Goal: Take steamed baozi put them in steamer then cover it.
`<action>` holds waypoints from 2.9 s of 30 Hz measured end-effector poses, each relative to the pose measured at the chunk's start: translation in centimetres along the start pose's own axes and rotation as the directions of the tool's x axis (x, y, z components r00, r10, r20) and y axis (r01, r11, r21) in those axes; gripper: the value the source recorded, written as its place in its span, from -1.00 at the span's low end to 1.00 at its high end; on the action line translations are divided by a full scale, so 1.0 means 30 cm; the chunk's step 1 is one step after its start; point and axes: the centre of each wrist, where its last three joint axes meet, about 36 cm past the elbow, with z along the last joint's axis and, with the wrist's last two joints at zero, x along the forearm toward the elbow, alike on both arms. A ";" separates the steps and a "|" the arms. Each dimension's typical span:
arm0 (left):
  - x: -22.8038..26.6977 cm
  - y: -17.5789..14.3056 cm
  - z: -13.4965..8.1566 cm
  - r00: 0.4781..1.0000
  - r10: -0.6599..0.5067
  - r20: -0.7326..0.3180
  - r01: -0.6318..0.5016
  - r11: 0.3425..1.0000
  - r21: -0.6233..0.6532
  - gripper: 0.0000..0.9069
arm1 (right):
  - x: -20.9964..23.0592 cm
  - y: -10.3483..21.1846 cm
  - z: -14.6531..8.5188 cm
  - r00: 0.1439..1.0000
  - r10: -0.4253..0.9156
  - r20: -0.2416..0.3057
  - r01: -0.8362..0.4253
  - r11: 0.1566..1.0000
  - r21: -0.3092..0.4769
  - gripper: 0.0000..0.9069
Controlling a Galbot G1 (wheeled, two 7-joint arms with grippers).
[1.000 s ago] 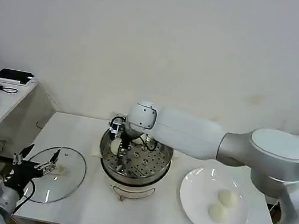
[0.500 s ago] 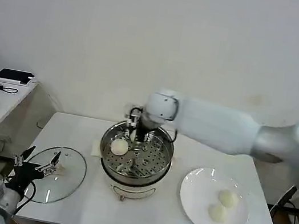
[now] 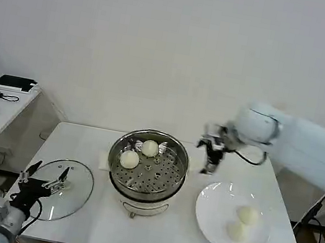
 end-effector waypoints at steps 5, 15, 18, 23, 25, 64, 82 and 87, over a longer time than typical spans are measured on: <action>-0.001 -0.017 0.006 1.000 0.010 -0.002 -0.010 1.000 -0.005 1.00 | 0.000 0.127 0.177 1.000 -0.015 0.002 0.015 1.000 -0.013 1.00; -0.002 -0.044 0.033 0.999 0.025 -0.020 -0.026 1.000 -0.006 1.00 | -0.080 0.390 0.439 0.996 -0.069 -0.053 0.066 0.997 -0.047 1.00; -0.008 -0.047 0.041 0.999 0.026 -0.026 -0.026 1.000 -0.010 1.00 | -0.113 0.447 0.483 0.993 -0.094 -0.078 0.090 0.995 -0.051 1.00; -0.008 -0.048 0.050 0.999 0.024 -0.032 -0.024 1.000 -0.008 1.00 | -0.175 0.497 0.532 0.987 -0.123 -0.104 0.118 0.991 -0.057 1.00; -0.006 -0.045 0.052 0.999 0.021 -0.034 -0.021 1.000 -0.009 1.00 | -0.202 0.507 0.544 0.985 -0.132 -0.107 0.126 0.990 -0.062 1.00; 0.004 -0.020 0.048 0.999 -0.002 -0.039 0.001 1.000 -0.021 1.00 | -0.461 0.525 0.564 0.974 -0.200 -0.103 0.186 0.974 -0.126 0.40; -0.008 -0.009 0.038 1.000 -0.004 -0.028 0.004 1.000 -0.022 1.00 | -0.183 0.232 0.524 0.997 -0.052 -0.053 0.047 0.994 -0.102 0.42; -0.008 -0.001 0.030 1.000 -0.008 -0.021 0.007 1.000 -0.025 1.00 | -0.090 0.094 0.458 1.000 0.013 -0.017 -0.015 0.997 -0.077 0.42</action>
